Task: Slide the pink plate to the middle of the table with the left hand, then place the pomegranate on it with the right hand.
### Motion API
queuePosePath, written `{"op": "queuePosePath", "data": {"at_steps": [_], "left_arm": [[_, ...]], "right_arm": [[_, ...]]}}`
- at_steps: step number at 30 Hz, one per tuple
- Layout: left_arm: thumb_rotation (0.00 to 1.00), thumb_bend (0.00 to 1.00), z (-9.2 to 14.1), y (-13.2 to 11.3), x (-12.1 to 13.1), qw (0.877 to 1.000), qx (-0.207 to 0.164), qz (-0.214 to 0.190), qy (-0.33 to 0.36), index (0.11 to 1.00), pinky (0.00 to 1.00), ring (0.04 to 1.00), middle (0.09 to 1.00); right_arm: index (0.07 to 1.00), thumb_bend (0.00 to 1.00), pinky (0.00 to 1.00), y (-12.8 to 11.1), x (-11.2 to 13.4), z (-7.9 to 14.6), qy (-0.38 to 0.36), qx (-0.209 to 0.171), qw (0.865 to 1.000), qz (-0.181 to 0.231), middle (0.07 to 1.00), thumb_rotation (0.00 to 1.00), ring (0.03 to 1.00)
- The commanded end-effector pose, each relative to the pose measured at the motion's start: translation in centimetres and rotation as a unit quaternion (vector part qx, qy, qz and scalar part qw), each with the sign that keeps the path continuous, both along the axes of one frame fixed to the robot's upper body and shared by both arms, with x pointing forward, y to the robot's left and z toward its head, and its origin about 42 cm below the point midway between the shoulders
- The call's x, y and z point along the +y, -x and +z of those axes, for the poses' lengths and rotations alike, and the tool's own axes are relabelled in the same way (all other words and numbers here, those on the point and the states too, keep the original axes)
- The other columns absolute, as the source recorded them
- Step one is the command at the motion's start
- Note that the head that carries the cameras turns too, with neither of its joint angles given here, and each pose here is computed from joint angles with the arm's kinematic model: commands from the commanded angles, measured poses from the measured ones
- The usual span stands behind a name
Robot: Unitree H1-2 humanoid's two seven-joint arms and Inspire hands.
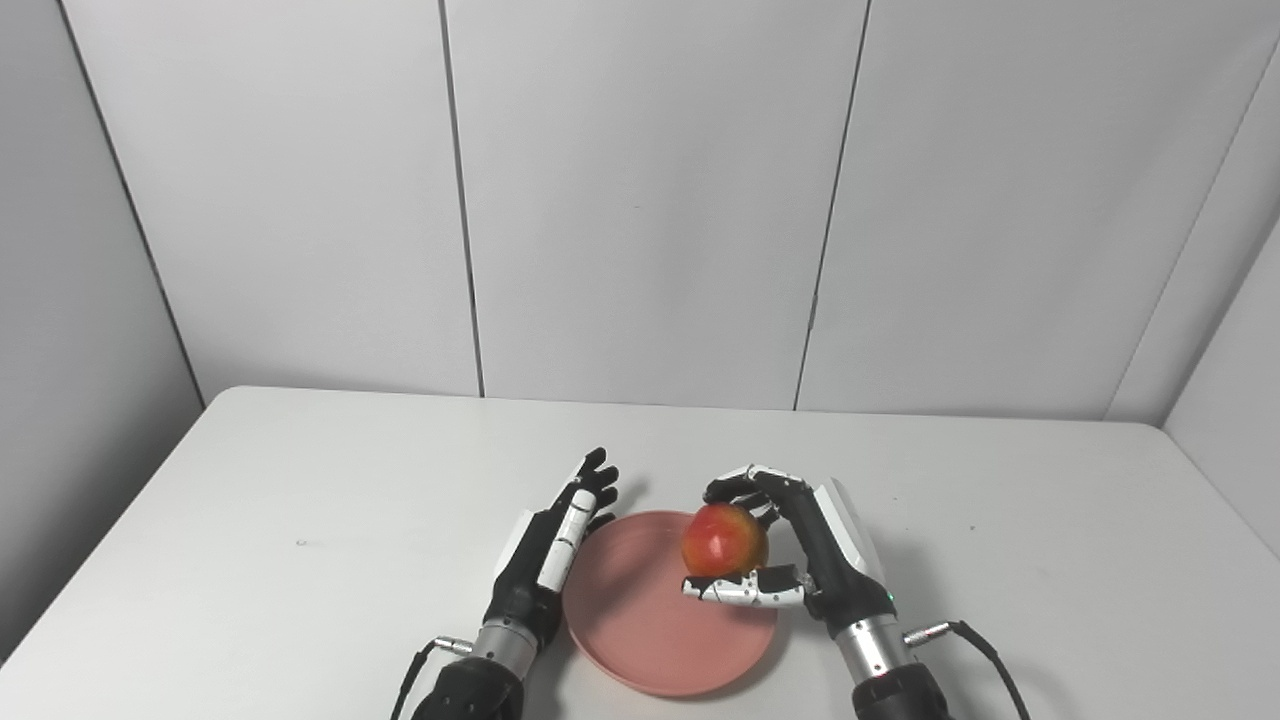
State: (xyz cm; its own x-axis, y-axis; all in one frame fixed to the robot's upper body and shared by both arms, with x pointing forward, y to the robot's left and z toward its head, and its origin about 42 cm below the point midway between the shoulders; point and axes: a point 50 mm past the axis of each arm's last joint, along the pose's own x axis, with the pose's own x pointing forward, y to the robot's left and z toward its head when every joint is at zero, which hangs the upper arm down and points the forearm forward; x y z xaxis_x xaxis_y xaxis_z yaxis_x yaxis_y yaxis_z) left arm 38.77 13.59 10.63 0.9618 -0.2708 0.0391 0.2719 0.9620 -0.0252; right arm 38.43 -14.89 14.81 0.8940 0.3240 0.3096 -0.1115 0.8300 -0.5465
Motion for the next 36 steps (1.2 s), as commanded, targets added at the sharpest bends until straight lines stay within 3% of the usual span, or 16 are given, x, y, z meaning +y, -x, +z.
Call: {"op": "queuePosePath", "data": {"at_steps": [1,15,24,27,28,29,30,31,36], "left_arm": [[1.00,0.56,-0.4,0.3,-0.6,1.000,-0.005,0.000,0.001,0.934,0.90,0.938,0.944],[1.00,0.55,-0.4,0.4,-0.6,1.000,-0.012,0.001,-0.011,0.927,0.90,0.946,0.946],[1.00,0.55,-0.3,0.3,-0.6,1.000,-0.010,0.000,-0.013,0.931,0.92,0.951,0.945],[1.00,0.55,-0.3,0.3,-0.6,1.000,-0.012,-0.002,-0.017,0.933,0.91,0.948,0.944],[1.00,0.55,-0.3,0.3,-0.6,1.000,-0.014,-0.002,-0.018,0.932,0.91,0.947,0.944],[1.00,0.54,-0.3,0.3,-0.6,1.000,-0.016,-0.003,-0.017,0.930,0.91,0.944,0.943],[1.00,0.54,-0.3,0.3,-0.6,1.000,-0.015,-0.003,-0.018,0.930,0.91,0.944,0.943],[1.00,0.55,-0.3,0.3,-0.6,1.000,-0.015,-0.004,-0.019,0.935,0.91,0.943,0.952],[1.00,0.56,-0.3,0.2,-0.6,1.000,-0.016,-0.005,-0.026,0.943,0.93,0.950,0.962]], "right_arm": [[0.536,0.51,0.39,-0.8,1.2,2.3,-0.004,-0.050,0.998,0.027,0.485,0.00,0.410],[0.549,0.51,0.37,-0.6,2.8,0.4,0.046,-0.035,0.997,0.051,0.469,0.00,0.397],[0.526,0.51,0.47,-1.1,2.4,-0.6,0.088,-0.056,0.993,0.055,0.485,0.00,0.439],[0.482,0.52,0.55,-1.1,2.2,-0.6,0.102,-0.063,0.991,0.052,0.518,0.00,0.588],[0.481,0.52,0.56,-1.1,2.2,-0.6,0.108,-0.065,0.991,0.052,0.522,0.00,0.599],[0.489,0.51,0.60,-1.1,2.2,-0.6,0.111,-0.066,0.990,0.052,0.622,0.09,0.642],[0.492,0.51,0.61,-1.1,2.1,-0.6,0.115,-0.068,0.990,0.053,0.656,0.12,0.656],[0.496,0.51,0.70,-1.1,2.1,-0.6,0.118,-0.068,0.989,0.054,0.758,0.16,0.747],[0.498,0.50,0.81,-1.1,2.0,-0.4,0.126,-0.071,0.988,0.060,0.851,0.18,0.847]]}}
